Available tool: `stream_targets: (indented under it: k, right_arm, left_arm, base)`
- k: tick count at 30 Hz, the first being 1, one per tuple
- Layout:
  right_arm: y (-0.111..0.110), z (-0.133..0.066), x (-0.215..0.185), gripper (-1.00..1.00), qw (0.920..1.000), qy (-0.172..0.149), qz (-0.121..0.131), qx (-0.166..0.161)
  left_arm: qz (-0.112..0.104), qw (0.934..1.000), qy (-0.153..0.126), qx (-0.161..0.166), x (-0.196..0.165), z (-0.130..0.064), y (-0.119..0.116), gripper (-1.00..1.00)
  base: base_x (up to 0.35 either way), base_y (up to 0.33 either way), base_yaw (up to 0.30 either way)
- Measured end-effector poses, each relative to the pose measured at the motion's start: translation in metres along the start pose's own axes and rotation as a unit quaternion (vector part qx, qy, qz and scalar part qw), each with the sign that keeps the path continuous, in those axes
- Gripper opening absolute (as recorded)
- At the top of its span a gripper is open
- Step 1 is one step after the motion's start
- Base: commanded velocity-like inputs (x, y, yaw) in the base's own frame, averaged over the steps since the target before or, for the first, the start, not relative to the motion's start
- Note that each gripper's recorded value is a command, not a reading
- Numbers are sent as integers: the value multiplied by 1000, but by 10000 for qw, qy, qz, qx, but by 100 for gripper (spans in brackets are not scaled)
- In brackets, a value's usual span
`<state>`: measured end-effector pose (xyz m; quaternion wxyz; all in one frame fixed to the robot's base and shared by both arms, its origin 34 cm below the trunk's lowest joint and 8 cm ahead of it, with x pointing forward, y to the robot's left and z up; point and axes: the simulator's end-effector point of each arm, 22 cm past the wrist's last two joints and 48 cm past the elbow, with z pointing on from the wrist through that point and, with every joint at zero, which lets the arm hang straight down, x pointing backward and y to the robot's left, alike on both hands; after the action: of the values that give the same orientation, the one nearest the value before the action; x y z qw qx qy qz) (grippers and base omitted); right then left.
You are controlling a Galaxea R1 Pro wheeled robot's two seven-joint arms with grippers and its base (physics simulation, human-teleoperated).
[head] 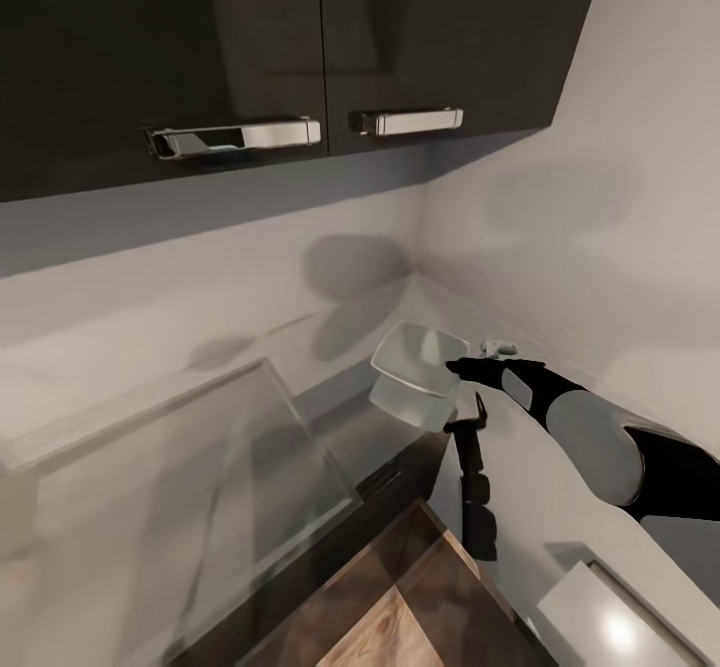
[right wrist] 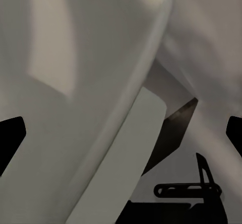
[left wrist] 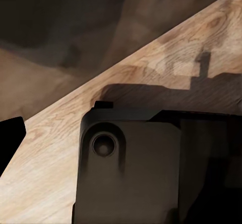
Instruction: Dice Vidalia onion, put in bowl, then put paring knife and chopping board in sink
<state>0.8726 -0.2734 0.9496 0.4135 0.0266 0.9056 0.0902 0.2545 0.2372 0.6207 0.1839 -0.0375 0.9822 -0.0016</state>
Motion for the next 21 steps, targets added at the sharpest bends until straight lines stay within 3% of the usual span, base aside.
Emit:
stream_targets:
  k: [13,14,21]
  right_arm:
    - [-1,2,3,100,10000,23,3,3]
    - [-1,2,3,-100,10000,23,3,5]
    - [0,2,1,-100,10000,-5,42,2]
  left_arm:
    - [5,10000,23,2,2,0,0,100]
    - [4,10000,23,1,2,0,0,100]
    - [6,10000,23,2,2,0,0,100]
  base:
    - [0,0,0]
    - [0,0,0]
    - [0,0,0]
